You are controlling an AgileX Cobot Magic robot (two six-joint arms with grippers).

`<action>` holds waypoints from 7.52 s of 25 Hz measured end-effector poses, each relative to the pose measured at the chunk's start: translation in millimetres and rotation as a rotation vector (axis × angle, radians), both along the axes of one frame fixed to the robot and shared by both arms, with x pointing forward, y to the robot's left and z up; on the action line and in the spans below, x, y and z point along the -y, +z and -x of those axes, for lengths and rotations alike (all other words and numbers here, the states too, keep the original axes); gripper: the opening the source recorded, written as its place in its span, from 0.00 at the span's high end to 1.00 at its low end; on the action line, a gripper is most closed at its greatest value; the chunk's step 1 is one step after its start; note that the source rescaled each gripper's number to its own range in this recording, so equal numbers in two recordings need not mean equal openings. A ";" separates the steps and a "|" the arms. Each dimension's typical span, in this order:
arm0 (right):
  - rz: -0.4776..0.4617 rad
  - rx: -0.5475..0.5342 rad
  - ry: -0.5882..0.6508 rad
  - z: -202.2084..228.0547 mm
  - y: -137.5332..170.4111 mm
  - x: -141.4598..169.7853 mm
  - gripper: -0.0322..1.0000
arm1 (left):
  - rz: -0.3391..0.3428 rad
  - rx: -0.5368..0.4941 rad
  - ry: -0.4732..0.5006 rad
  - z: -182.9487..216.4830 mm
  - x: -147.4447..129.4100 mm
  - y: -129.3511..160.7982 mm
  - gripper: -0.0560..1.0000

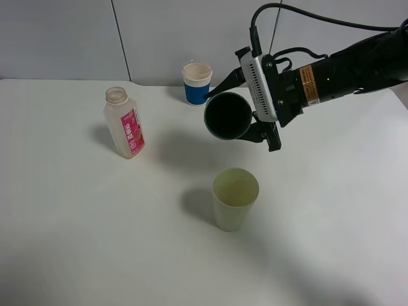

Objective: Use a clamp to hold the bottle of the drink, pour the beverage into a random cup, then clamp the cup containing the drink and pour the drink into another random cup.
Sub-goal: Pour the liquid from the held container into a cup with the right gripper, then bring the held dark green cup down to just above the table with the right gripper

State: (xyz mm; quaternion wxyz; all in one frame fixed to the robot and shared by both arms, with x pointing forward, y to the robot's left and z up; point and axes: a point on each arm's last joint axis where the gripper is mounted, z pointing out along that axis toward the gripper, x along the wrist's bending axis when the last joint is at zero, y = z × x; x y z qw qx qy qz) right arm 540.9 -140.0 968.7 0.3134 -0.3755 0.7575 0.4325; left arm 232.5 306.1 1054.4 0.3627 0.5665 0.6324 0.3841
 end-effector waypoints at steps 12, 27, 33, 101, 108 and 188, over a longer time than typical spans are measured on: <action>-0.041 0.008 0.092 7.3 3.6 -2.4 0.97 | 0.000 0.000 0.000 0.0 0.0 0.0 0.00; -0.031 0.018 0.178 14.6 2.8 -4.3 0.97 | 0.000 0.000 0.000 0.0 0.0 0.0 0.00; -0.026 0.079 0.208 14.9 2.8 -4.8 0.97 | 0.000 0.000 0.000 0.0 0.0 0.0 0.00; 0.032 0.526 0.417 19.5 2.0 -17.0 0.97 | 0.000 0.000 0.000 0.0 0.0 0.0 0.00; 0.030 0.571 0.433 19.4 2.8 -17.2 0.97 | 0.000 0.000 0.000 0.0 0.0 0.0 0.00; -0.494 -1.075 -1.056 -18.4 0.5 5.8 0.97 | 0.000 0.000 0.000 0.0 0.0 0.0 0.00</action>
